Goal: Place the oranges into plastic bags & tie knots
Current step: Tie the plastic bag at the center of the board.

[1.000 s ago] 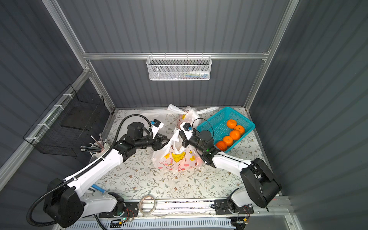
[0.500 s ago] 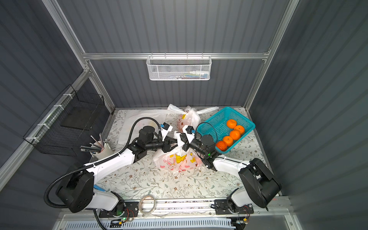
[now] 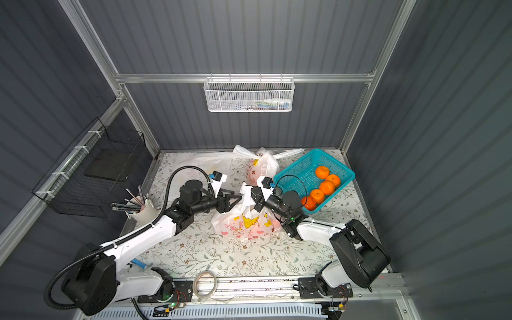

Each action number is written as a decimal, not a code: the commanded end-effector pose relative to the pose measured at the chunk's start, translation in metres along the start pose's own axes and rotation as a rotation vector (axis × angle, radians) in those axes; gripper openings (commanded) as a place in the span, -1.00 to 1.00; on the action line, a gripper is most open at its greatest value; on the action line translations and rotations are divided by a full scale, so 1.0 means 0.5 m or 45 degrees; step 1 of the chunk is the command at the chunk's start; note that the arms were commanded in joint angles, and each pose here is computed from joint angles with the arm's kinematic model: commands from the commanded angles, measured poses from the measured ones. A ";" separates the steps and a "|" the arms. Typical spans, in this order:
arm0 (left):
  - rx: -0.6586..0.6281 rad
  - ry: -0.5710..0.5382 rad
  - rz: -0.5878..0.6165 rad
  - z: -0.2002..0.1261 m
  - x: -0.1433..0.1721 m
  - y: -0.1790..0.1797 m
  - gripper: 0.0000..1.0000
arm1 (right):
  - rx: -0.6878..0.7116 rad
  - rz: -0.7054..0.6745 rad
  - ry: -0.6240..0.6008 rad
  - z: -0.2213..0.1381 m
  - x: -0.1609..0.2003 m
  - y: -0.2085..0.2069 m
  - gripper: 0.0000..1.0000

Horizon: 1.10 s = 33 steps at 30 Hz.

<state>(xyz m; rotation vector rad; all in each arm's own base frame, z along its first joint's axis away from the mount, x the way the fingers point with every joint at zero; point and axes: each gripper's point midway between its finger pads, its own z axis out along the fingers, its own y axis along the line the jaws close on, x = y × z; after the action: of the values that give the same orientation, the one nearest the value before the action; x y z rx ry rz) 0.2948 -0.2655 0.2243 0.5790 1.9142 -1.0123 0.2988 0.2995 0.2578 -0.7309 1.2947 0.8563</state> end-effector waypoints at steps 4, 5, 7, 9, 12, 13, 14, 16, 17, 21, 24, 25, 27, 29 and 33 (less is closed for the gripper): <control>-0.070 -0.114 -0.137 -0.072 -0.040 0.018 0.51 | -0.017 -0.027 -0.057 -0.007 -0.018 0.007 -1.00; -0.060 -0.140 -0.179 -0.076 -0.050 0.014 0.53 | -0.018 -0.033 -0.061 -0.008 -0.020 0.007 -1.00; -0.015 -0.192 -0.329 -0.076 -0.070 0.004 0.57 | -0.020 -0.041 -0.064 -0.009 -0.021 0.008 -1.00; 0.042 -0.247 -0.533 -0.070 -0.090 0.001 0.60 | -0.022 -0.044 -0.069 -0.009 -0.025 0.008 -1.00; 0.196 -0.242 -0.839 -0.047 -0.111 -0.015 0.59 | -0.021 -0.043 -0.071 -0.009 -0.024 0.009 -1.00; 0.256 -0.248 -0.893 -0.040 -0.122 -0.024 0.59 | -0.022 -0.041 -0.072 -0.008 -0.024 0.009 -1.00; 0.307 -0.259 -0.930 -0.036 -0.128 -0.033 0.59 | -0.023 -0.040 -0.069 -0.008 -0.022 0.009 -1.00; 0.379 -0.276 -0.998 -0.031 -0.135 -0.044 0.59 | -0.023 -0.040 -0.072 -0.006 -0.023 0.008 -1.00; 0.394 -0.268 -1.013 -0.028 -0.135 -0.047 0.59 | -0.024 -0.037 -0.070 -0.006 -0.021 0.008 -1.00; 0.398 -0.226 -1.072 -0.004 -0.117 -0.054 0.62 | -0.026 -0.031 -0.080 -0.003 -0.024 0.008 -1.00; 0.461 -0.191 -1.100 0.019 -0.107 -0.070 0.63 | -0.026 -0.033 -0.077 -0.001 -0.024 0.007 -1.00; 0.498 -0.183 -1.105 0.026 -0.107 -0.081 0.63 | -0.022 -0.031 -0.072 -0.001 -0.022 0.006 -1.00; 0.565 -0.170 -1.115 0.038 -0.108 -0.099 0.62 | -0.017 -0.039 -0.072 -0.002 -0.023 0.005 -1.00; 0.622 -0.155 -1.132 0.051 -0.106 -0.116 0.61 | -0.012 -0.039 -0.073 -0.003 -0.022 0.004 -1.00; 0.681 -0.168 -1.183 0.061 -0.106 -0.122 0.48 | -0.010 -0.046 -0.073 -0.004 -0.025 0.004 -1.00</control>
<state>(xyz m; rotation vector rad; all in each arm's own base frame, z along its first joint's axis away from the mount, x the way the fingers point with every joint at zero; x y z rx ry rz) 0.3007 -0.3243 0.2550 -0.2125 1.9115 -2.0071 0.2948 0.2985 0.2644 -0.7339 1.2506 0.8582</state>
